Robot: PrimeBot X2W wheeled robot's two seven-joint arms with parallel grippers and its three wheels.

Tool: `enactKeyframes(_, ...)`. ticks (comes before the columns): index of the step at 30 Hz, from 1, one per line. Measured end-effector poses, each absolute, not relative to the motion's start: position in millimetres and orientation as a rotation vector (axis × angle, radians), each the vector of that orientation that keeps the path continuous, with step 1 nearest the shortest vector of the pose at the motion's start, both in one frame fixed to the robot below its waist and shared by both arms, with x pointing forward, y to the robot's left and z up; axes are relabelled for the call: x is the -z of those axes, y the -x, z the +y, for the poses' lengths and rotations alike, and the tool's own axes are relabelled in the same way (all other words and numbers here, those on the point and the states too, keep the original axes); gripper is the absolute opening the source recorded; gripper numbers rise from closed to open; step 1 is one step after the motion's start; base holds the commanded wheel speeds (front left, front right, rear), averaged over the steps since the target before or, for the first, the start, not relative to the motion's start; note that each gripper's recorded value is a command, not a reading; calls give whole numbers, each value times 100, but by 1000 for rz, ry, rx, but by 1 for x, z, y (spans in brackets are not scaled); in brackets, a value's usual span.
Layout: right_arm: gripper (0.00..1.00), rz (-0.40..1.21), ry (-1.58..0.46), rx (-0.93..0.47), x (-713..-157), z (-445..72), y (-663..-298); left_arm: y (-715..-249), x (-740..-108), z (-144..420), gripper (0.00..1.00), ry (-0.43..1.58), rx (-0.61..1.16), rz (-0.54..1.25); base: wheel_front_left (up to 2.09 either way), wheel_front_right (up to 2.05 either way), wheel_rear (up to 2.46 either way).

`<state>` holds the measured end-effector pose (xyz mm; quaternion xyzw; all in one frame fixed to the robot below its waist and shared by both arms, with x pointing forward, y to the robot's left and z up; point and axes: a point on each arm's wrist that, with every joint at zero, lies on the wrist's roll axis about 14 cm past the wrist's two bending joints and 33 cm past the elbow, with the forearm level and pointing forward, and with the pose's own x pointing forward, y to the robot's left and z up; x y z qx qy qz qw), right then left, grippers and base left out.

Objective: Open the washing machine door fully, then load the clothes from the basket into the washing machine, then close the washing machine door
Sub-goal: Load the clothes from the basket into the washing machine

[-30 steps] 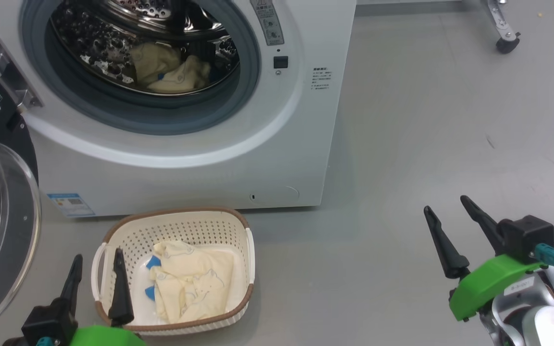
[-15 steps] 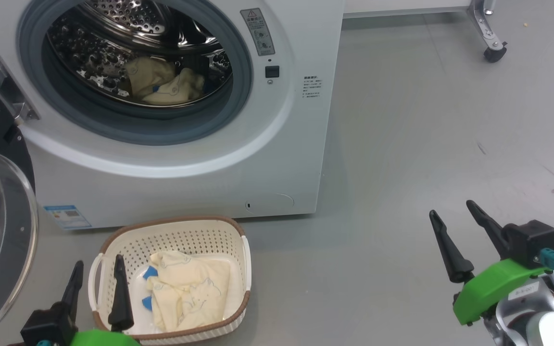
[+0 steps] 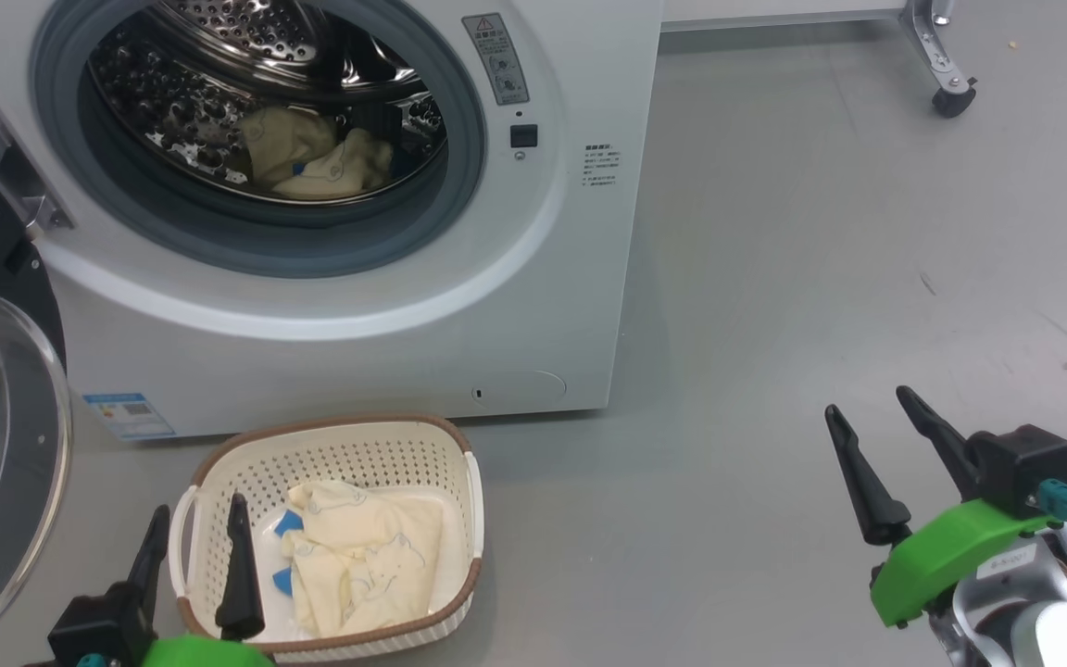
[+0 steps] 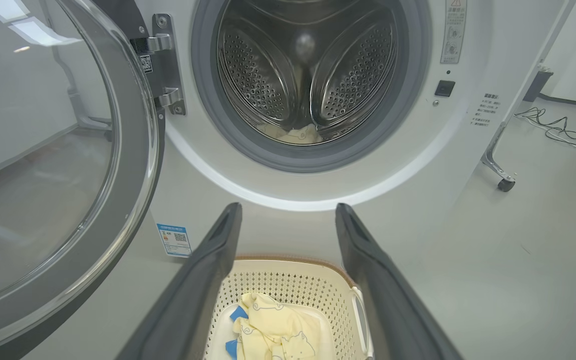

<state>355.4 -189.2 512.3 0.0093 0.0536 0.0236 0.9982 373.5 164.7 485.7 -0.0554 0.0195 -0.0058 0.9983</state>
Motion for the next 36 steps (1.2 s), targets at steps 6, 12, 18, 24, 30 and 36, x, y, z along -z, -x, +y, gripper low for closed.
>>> enactKeyframes(6,100,119,-19,-45,-508,-190,-357,-376,-478,161,100,118,21,63,0,0,0)
enactKeyframes(12,100,132,-19,-35,-502,-193,-364,-401,-475,153,100,111,39,67,0,0,0)
enactKeyframes(18,100,120,-7,-25,-502,-196,-378,-422,-449,142,100,103,59,141,0,0,0)
enactKeyframes(24,100,132,-2,-17,-493,-199,-395,-452,-414,128,100,94,104,234,0,0,0)
enactKeyframes(30,100,137,7,-20,-480,-200,-423,-487,-363,117,100,90,153,363,0,0,0)
enactKeyframes(36,100,166,11,-29,-455,-200,-449,-511,-294,110,100,104,182,562,0,0,0)
